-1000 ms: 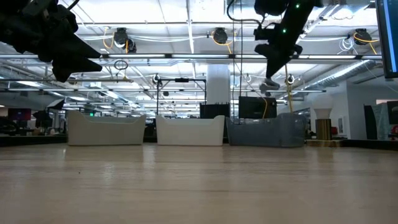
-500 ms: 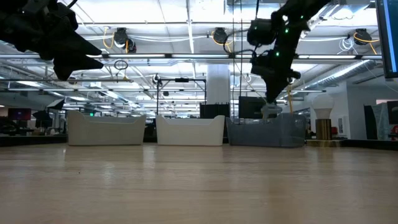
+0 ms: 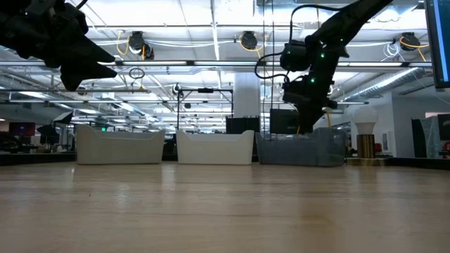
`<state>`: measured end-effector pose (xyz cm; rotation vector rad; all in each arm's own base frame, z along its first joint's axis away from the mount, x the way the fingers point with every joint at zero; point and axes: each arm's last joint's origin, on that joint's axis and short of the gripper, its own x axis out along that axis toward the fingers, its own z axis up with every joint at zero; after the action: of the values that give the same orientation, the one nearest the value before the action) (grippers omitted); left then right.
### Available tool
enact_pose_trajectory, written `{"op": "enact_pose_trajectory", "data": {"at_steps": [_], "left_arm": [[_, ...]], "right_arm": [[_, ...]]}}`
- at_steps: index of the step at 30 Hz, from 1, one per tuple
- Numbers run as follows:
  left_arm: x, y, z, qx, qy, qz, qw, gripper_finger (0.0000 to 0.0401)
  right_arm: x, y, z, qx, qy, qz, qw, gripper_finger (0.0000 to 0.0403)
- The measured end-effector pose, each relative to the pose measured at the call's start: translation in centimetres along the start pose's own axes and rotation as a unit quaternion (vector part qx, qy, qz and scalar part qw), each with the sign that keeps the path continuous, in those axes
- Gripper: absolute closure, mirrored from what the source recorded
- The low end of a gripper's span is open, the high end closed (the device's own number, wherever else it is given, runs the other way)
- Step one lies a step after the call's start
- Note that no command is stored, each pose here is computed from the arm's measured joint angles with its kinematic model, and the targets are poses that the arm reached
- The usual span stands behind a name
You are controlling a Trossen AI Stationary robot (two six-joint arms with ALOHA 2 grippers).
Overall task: Pick and place Stapler, Stapler remover, tape
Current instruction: Put the light blue staple remover into the black bin
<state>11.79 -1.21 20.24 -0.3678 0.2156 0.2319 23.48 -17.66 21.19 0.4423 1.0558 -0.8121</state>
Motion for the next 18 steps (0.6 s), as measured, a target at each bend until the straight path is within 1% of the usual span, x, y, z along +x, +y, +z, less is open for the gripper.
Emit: {"op": "enact_pose_trajectory", "data": {"at_steps": [3,5,10,14,16,18], "left_arm": [[0.0,0.0,0.0,0.0,0.0,0.0,1.0,0.0219],[0.0,0.0,0.0,-0.001,0.0,0.0,1.0,0.0219],[0.0,0.0,0.01,0.0,-0.001,0.0,1.0,0.0219],[-0.01,-0.01,0.02,-0.001,-0.001,0.0,1.0,0.0219],[0.0,-0.01,0.02,-0.001,-0.001,0.0,1.0,0.0219],[-0.01,-0.01,0.02,-0.001,-0.001,0.0,1.0,0.0219]], "right_arm": [[0.1,0.04,-0.02,-0.01,-0.003,0.002,1.0,0.0403],[0.09,0.05,-0.04,-0.031,-0.002,0.003,1.0,0.0403],[0.04,0.5,-0.15,-0.129,-0.001,0.022,0.991,0.0403],[0.02,0.59,-0.39,-0.229,0.008,0.031,0.973,0.0403],[0.02,0.56,-0.42,-0.256,0.009,0.03,0.966,0.0403],[0.03,0.55,-0.16,-0.261,-0.004,0.021,0.965,0.0403]]}}
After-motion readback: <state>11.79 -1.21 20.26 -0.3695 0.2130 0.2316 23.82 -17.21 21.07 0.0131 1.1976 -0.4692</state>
